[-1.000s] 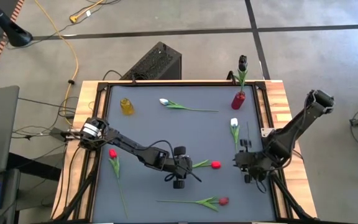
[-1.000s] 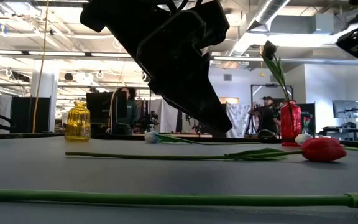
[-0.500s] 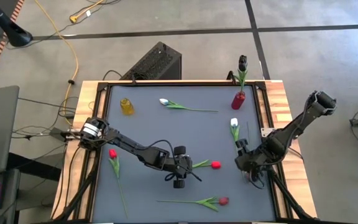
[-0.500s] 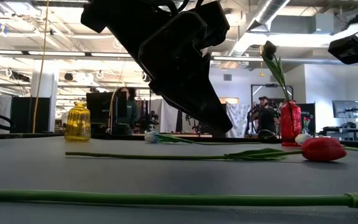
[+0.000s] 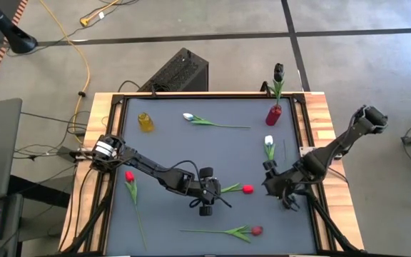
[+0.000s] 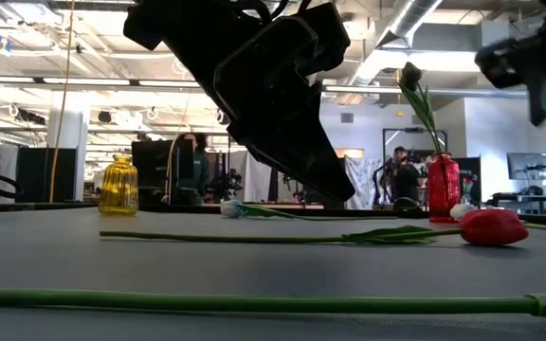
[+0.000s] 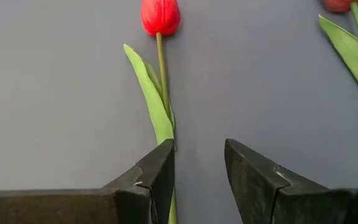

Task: Sort flowers into vase by color
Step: Put the top dark red tulip into the red flower vase, then put the dark red tulip into the red flower vase

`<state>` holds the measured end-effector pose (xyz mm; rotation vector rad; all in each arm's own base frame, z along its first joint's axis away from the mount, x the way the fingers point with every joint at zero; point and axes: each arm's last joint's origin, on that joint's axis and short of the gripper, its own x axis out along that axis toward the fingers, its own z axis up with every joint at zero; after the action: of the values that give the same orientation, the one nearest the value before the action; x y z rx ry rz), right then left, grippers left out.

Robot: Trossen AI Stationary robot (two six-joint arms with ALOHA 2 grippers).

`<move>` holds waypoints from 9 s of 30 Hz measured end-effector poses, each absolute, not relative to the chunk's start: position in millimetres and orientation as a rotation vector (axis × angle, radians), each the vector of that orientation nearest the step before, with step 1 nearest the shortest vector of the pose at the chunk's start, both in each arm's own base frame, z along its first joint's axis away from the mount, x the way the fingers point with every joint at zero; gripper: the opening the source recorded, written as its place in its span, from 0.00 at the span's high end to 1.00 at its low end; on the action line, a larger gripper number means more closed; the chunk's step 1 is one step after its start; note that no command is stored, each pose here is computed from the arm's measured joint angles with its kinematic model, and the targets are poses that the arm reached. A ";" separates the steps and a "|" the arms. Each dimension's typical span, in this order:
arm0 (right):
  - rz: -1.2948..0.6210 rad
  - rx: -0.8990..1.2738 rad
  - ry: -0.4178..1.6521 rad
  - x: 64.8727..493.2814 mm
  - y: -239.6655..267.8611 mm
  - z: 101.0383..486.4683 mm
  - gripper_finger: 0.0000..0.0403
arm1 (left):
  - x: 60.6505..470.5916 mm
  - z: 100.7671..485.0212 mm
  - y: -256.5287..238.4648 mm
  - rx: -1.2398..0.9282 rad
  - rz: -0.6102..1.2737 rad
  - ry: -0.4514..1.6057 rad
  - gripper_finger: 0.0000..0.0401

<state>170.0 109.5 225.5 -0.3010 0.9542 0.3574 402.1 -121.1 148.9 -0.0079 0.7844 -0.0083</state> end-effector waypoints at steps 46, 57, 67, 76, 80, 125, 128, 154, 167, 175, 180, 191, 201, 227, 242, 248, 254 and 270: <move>0.863 -1.124 1.776 147.4 81.5 136.8 0.57 | 398.0 146.8 -126.0 0.001 -0.011 0.817 0.68; 0.870 -1.174 1.740 147.7 100.1 121.3 0.63 | 397.9 146.8 -126.2 0.001 -0.011 0.817 0.68; 0.852 -1.228 1.692 136.8 116.4 121.0 0.93 | 398.0 146.8 -125.1 0.010 -0.006 0.818 0.68; 0.853 -1.239 1.675 134.9 123.0 123.4 0.93 | 398.0 146.8 -125.1 -0.005 0.001 0.817 0.68; 0.861 -1.206 1.644 140.6 129.6 129.1 0.95 | 398.0 146.8 -125.1 -0.012 0.005 0.817 0.68; 0.132 -0.291 0.381 118.2 66.6 362.5 0.95 | 402.7 151.8 -125.6 -0.012 0.047 0.737 0.68; -0.053 -0.293 0.363 118.4 54.2 365.0 0.95 | 402.8 152.0 -125.7 -0.021 0.050 0.734 0.68; -1.023 -0.053 0.319 98.3 -36.9 366.4 0.95 | 403.0 152.1 -125.8 0.024 0.032 0.734 0.68; -1.047 -0.009 0.338 99.9 -67.0 339.7 0.96 | 402.9 152.0 -125.8 0.023 0.032 0.734 0.68; -1.047 0.018 0.282 92.0 -70.6 329.6 0.96 | 402.9 152.0 -125.7 0.028 0.030 0.734 0.68; -1.055 0.028 0.254 86.0 -68.9 327.5 0.96 | 402.9 152.0 -125.7 0.028 0.030 0.735 0.68; -1.041 0.051 0.255 87.3 -69.1 326.4 0.96 | 402.9 152.0 -125.8 0.021 0.032 0.734 0.68; -1.044 0.059 0.269 89.4 -70.5 321.3 0.96 | 402.9 152.0 -125.8 0.017 0.033 0.734 0.68; -1.098 0.137 0.475 99.9 -91.0 265.9 0.93 | 402.2 152.1 -128.1 0.007 0.034 0.733 0.68; -1.060 0.151 0.531 103.6 -92.4 260.4 0.81 | 402.2 152.1 -128.1 0.006 0.034 0.733 0.68; -1.054 0.144 0.566 102.5 -91.4 258.4 0.69 | 402.2 152.0 -128.2 0.003 0.029 0.734 0.68; -1.032 0.148 0.631 98.5 -87.8 267.2 0.53 | 402.2 152.0 -128.2 0.003 0.029 0.735 0.68; -0.823 0.229 0.630 89.0 -73.1 312.8 0.42 | 402.2 152.1 -128.2 0.003 0.029 0.734 0.68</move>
<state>89.0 -73.1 312.8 0.2292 0.6295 -0.8232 402.2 -128.2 152.1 0.0033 0.7342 0.0292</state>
